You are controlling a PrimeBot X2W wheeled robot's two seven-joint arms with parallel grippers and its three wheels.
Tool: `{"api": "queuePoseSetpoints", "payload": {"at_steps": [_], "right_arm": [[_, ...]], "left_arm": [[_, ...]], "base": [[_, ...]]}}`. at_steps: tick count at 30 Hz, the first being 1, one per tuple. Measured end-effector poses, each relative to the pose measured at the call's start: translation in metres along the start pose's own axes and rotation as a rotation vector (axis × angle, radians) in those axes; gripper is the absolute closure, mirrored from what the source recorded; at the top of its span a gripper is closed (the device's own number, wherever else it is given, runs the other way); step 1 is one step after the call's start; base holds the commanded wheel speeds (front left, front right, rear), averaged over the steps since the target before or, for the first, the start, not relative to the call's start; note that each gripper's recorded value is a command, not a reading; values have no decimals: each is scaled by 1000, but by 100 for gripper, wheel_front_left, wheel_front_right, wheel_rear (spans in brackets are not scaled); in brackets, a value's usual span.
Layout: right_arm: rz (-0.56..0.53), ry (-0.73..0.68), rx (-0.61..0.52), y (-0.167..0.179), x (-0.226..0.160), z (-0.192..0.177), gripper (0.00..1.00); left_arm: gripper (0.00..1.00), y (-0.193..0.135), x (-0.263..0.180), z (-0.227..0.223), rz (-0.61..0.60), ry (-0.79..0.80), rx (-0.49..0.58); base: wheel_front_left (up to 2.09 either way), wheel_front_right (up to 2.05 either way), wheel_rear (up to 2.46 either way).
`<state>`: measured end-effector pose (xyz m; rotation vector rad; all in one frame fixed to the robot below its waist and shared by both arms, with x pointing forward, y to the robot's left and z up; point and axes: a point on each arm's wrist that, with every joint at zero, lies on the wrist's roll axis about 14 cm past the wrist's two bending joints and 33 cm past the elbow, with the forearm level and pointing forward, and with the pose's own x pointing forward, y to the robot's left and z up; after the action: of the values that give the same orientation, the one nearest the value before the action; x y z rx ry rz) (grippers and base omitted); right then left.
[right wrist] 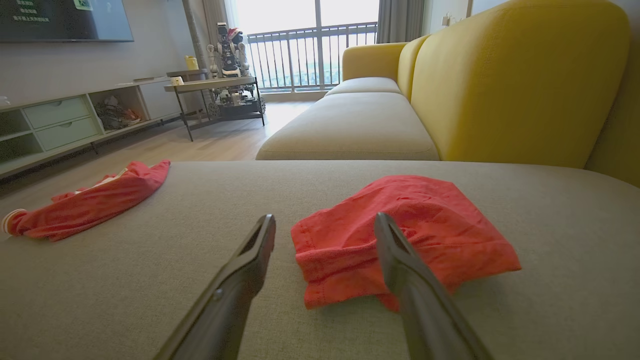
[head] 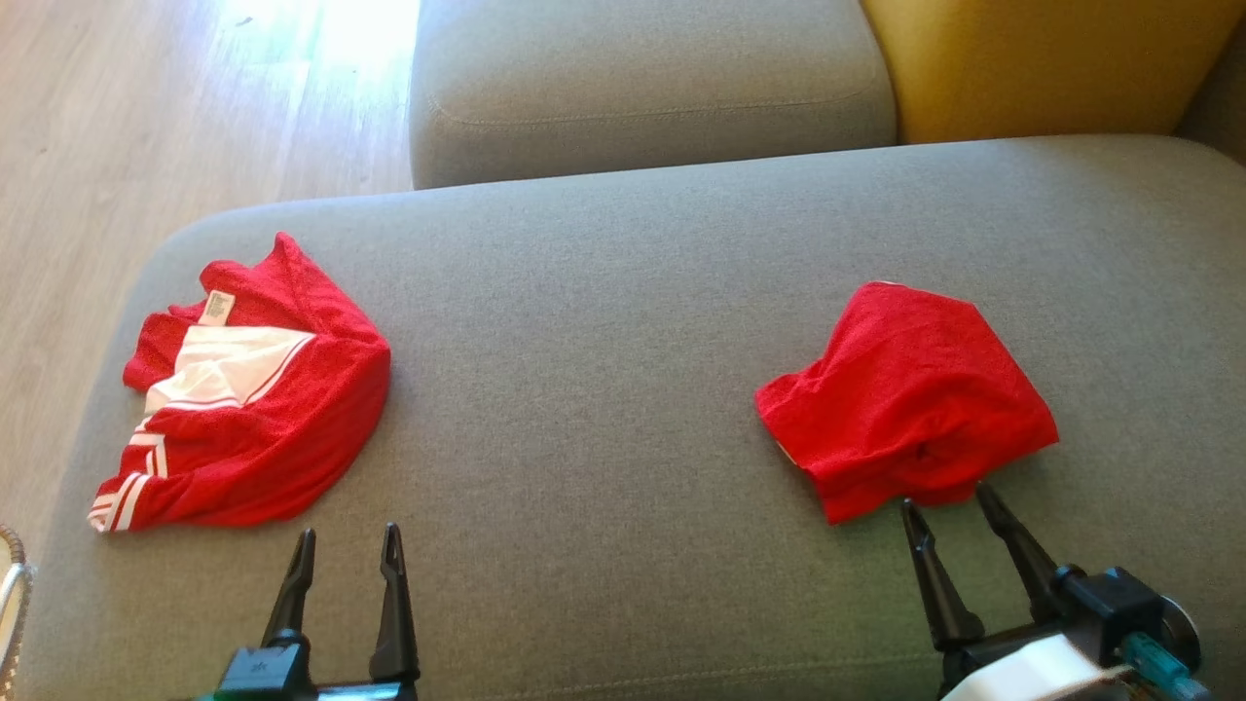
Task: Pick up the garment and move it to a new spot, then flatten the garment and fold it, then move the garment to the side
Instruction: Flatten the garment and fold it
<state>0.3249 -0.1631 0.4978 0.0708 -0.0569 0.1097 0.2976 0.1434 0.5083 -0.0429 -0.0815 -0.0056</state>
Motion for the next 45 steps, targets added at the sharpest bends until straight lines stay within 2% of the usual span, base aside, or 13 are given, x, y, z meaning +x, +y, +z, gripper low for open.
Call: {"api": "queuePoseSetpoints", "payload": {"at_steps": [11, 17, 25, 34, 35, 37, 38, 41, 45], "right_arm": [[6, 6, -13, 0, 7, -1, 0], [71, 54, -68, 16, 19, -16, 0], [160, 233, -214, 29, 46, -68, 0], [192, 291, -374, 26, 76, -79, 0], [189, 310, -391, 23, 75, -83, 5], [182, 348, -399, 18, 71, -93, 71], [181, 365, -401, 16, 69, -97, 100], [181, 385, -389, 17, 69, -102, 100], [209, 312, -339, 36, 87, -82, 100]], "left_arm": [[0, 4, -3, -1, 22, 3, -4], [0, 10, -9, -6, 53, 21, -6], [0, 18, -18, -14, 88, 46, -8], [0, 30, -21, -13, 131, 41, -5], [0, 31, -22, -13, 134, 43, -5], [0, 31, -23, -15, 138, 48, -6], [0, 31, -23, -15, 139, 49, -7], [0, 31, -22, -14, 138, 44, -7], [0, 31, -21, -12, 137, 36, -12]], "base": [[0, 0, 0], [0, 0, 0], [0, 0, 0], [0, 0, 0], [0, 0, 0], [0, 0, 0], [0, 0, 0], [0, 0, 0], [0, 0, 0]]}}
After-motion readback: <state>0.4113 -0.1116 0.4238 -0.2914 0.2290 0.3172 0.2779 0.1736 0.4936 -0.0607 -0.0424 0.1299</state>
